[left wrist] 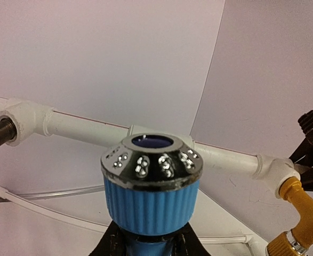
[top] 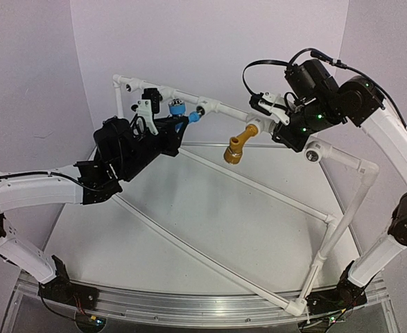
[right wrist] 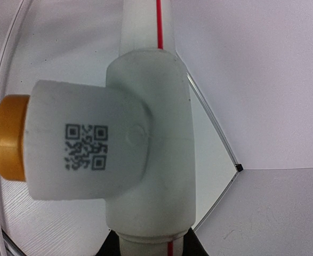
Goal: Install the water faucets
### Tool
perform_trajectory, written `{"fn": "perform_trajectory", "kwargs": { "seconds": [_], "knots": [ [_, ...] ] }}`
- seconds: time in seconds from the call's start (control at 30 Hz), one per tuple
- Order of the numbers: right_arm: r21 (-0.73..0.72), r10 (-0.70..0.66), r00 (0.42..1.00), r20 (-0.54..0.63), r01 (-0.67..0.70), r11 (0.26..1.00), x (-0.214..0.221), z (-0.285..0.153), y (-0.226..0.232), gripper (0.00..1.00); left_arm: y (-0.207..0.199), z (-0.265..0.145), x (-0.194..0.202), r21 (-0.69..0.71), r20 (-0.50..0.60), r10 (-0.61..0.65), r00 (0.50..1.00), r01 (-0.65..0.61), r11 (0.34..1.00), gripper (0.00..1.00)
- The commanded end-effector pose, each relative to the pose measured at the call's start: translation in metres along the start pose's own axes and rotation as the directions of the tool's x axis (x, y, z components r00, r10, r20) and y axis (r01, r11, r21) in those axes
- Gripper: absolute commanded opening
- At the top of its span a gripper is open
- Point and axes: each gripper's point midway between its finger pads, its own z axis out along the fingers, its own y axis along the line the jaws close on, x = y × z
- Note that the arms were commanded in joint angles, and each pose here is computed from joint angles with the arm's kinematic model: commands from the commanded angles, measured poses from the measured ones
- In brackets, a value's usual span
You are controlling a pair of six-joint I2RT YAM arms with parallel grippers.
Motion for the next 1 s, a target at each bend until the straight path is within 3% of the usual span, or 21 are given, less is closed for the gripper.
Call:
{"fn": "perform_trajectory", "kwargs": {
  "seconds": [0.0, 0.27, 0.7, 0.97],
  "knots": [
    [-0.065, 0.021, 1.0, 0.004, -0.02, 0.998, 0.002, 0.004, 0.014, 0.08, -0.013, 0.004, -0.048, 0.047, 0.102, -0.047, 0.994, 0.042, 0.998, 0.0],
    [-0.069, 0.022, 1.0, 0.008, -0.021, 0.997, 0.0, 0.006, 0.014, 0.07, -0.023, 0.002, -0.054, 0.101, 0.101, -0.056, 0.993, 0.045, 0.994, 0.0],
    [-0.107, 0.046, 0.999, 0.028, -0.042, 0.993, -0.006, 0.005, 0.02, 0.0, -0.018, 0.018, -0.027, 0.067, 0.085, -0.012, 0.996, 0.007, 0.998, 0.0],
    [-0.124, 0.031, 0.999, 0.041, -0.025, 0.992, -0.009, 0.006, 0.023, 0.0, -0.034, 0.019, -0.015, 0.155, 0.027, 0.109, 0.994, -0.112, 0.982, 0.0]
  ]
}}
